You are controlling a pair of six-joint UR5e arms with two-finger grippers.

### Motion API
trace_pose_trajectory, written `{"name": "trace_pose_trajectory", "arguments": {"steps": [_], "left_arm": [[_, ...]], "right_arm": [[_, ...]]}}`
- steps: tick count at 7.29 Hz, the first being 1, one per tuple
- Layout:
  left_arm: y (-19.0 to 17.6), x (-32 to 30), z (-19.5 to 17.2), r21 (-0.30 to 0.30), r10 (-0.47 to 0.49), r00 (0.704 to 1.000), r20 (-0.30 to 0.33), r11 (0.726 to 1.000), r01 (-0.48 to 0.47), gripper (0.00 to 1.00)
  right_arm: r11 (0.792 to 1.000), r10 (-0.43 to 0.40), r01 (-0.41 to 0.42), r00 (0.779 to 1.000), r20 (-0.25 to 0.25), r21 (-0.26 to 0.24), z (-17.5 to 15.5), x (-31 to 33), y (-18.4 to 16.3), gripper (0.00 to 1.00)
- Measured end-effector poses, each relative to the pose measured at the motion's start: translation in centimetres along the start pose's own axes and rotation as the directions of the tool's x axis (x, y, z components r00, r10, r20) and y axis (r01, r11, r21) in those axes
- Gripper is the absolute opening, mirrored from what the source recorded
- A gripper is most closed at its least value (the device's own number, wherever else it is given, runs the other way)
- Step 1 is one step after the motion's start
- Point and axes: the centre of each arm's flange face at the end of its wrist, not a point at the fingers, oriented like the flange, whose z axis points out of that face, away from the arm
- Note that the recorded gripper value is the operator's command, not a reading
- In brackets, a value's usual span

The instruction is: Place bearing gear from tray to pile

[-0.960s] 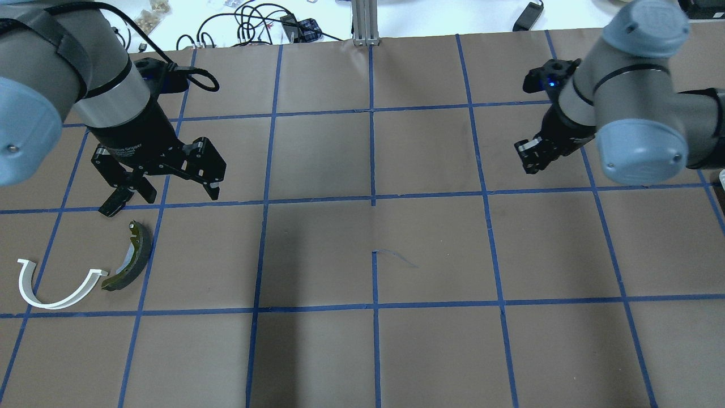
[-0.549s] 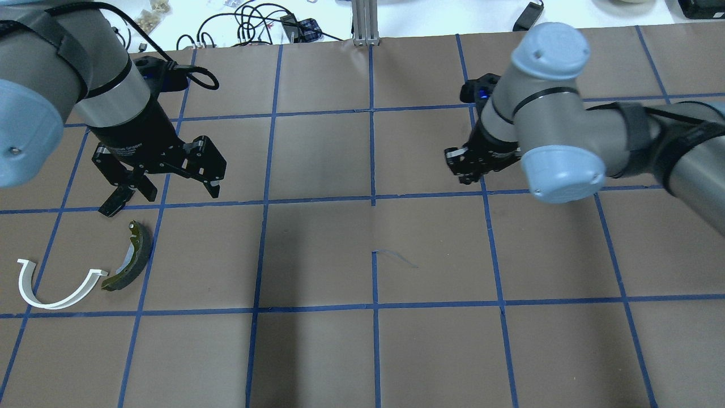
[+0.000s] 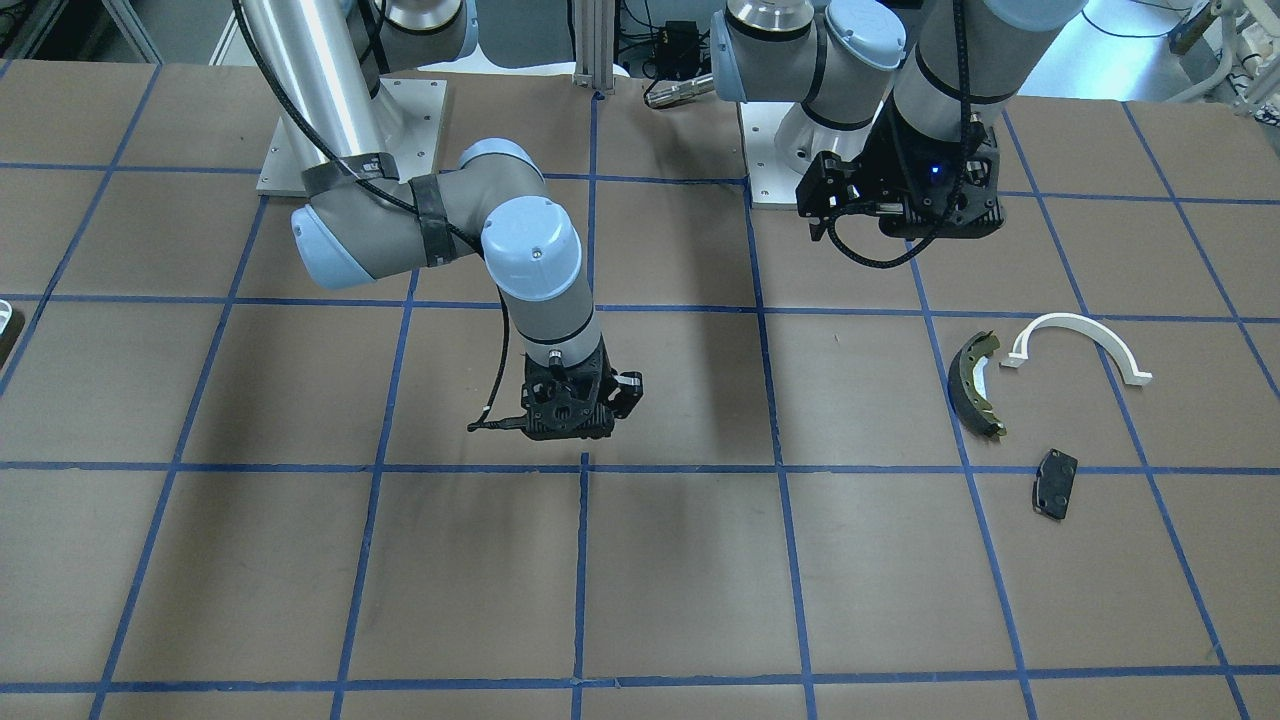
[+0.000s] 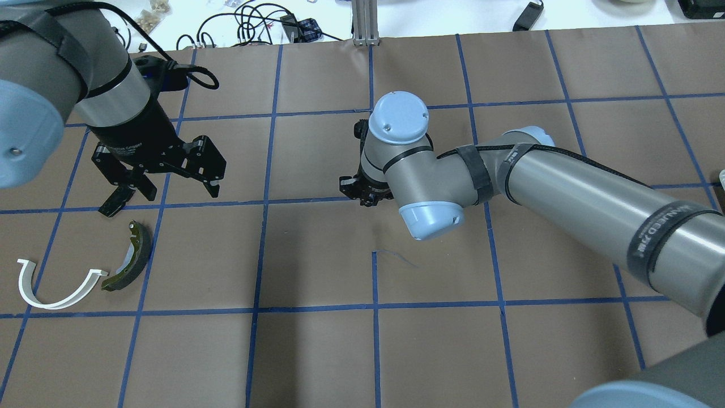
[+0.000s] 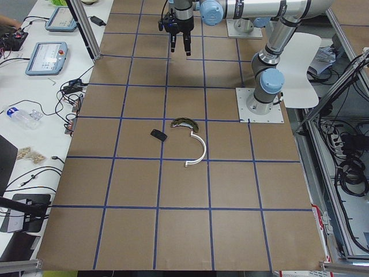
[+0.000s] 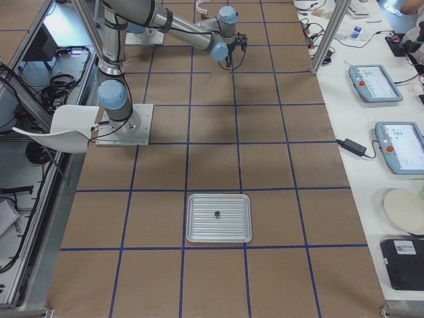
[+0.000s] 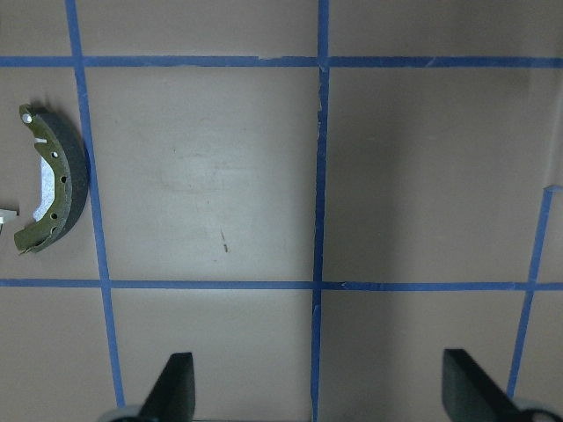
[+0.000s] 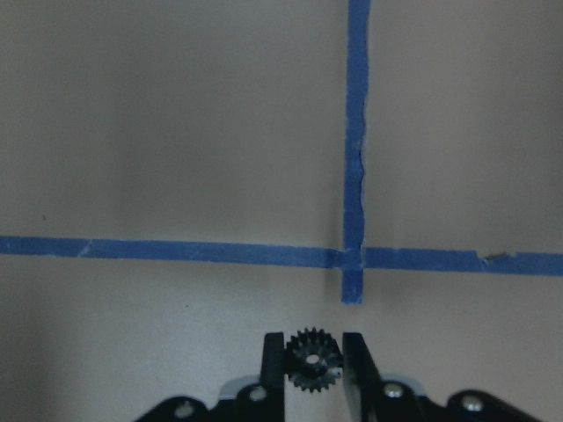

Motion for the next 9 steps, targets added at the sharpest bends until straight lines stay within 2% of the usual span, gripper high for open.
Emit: {"name": "trace_pose_trajectory", "arguments": {"steps": [2, 3, 4, 6, 7, 9], "left_arm": [[-0.1, 0.0, -0.2, 0.018, -0.001, 1.0, 0.001, 1.0, 0.001, 1.0], [-0.1, 0.0, -0.3, 0.023, -0.001, 1.0, 0.003, 1.0, 0.001, 1.0], [-0.1, -0.2, -0.4, 0.024, -0.001, 1.0, 0.015, 1.0, 0.001, 1.0], [-0.4, -0.4, 0.0, 0.017, -0.007, 0.999, 0.042, 1.0, 0.006, 1.0], [-0.9, -0.4, 0.6, 0.008, -0.028, 0.999, 0.043, 1.0, 0.027, 1.0], [-2.0, 0.3, 1.9, 0.011, -0.073, 0.997, 0.039, 0.997, 0.072, 1.0]], "right_arm": [[1.0, 0.004, -0.004, 1.0, -0.006, 0.009, 0.6, 0.7, -0.8, 1.0], [1.0, 0.016, -0.016, 1.0, -0.01, 0.016, -0.4, 2.8, -2.2, 1.0], [1.0, 0.021, -0.021, 1.0, -0.018, 0.018, -2.6, 6.2, -3.9, 1.0], [1.0, -0.027, 0.028, 0.999, -0.047, 0.011, -8.4, 14.4, -6.4, 1.0], [0.998, -0.057, 0.057, 0.995, -0.081, 0.003, -10.6, 19.4, -7.0, 1.0], [0.992, -0.116, 0.107, 0.98, -0.163, -0.062, -14.3, 31.5, -7.1, 1.0]]}}
